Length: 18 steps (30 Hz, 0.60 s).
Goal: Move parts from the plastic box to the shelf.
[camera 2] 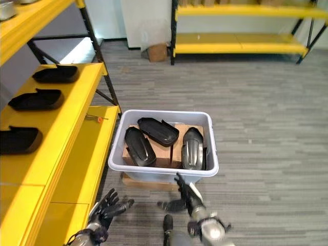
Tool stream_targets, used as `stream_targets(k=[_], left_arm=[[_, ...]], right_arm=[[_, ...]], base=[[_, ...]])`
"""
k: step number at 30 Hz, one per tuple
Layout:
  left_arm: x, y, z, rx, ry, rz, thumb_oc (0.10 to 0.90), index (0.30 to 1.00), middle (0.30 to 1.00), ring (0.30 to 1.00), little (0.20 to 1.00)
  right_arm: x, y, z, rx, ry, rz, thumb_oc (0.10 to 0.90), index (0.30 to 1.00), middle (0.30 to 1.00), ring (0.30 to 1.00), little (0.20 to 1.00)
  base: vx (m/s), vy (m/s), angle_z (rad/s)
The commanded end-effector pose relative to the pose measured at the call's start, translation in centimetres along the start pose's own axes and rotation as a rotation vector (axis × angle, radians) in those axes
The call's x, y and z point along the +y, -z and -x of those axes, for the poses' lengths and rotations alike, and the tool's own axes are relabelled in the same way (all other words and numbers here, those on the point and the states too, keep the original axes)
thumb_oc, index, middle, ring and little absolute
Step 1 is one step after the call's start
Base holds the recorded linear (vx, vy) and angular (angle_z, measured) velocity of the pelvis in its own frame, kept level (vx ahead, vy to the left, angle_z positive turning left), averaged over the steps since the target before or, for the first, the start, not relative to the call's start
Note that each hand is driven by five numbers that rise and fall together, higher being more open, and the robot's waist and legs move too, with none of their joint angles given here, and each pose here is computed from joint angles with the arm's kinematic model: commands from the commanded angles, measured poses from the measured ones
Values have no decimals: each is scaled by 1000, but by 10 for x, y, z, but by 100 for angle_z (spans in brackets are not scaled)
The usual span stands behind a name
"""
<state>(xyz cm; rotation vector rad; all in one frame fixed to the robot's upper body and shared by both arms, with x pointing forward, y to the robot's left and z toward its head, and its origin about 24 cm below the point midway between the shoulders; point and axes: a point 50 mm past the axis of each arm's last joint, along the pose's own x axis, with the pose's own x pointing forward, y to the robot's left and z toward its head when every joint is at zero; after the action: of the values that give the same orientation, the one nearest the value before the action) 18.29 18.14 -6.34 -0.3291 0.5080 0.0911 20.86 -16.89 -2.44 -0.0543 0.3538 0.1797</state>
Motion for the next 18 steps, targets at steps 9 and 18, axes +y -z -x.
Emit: stream_targets(k=[9,18], left_arm=[[-13,-34,-3,-164,81,-17,900,1000,1000,1000,1000],[-6,-35,-2,-164,65,-29,900,1000,1000,1000,1000]], right_arm=[[0,-39,-1,-220,27,-46,900,1000,1000,1000,1000],[-1,-30,3,-189,36,-78,900,1000,1000,1000,1000]], base=[[139,-36,1],[158,174,-27]])
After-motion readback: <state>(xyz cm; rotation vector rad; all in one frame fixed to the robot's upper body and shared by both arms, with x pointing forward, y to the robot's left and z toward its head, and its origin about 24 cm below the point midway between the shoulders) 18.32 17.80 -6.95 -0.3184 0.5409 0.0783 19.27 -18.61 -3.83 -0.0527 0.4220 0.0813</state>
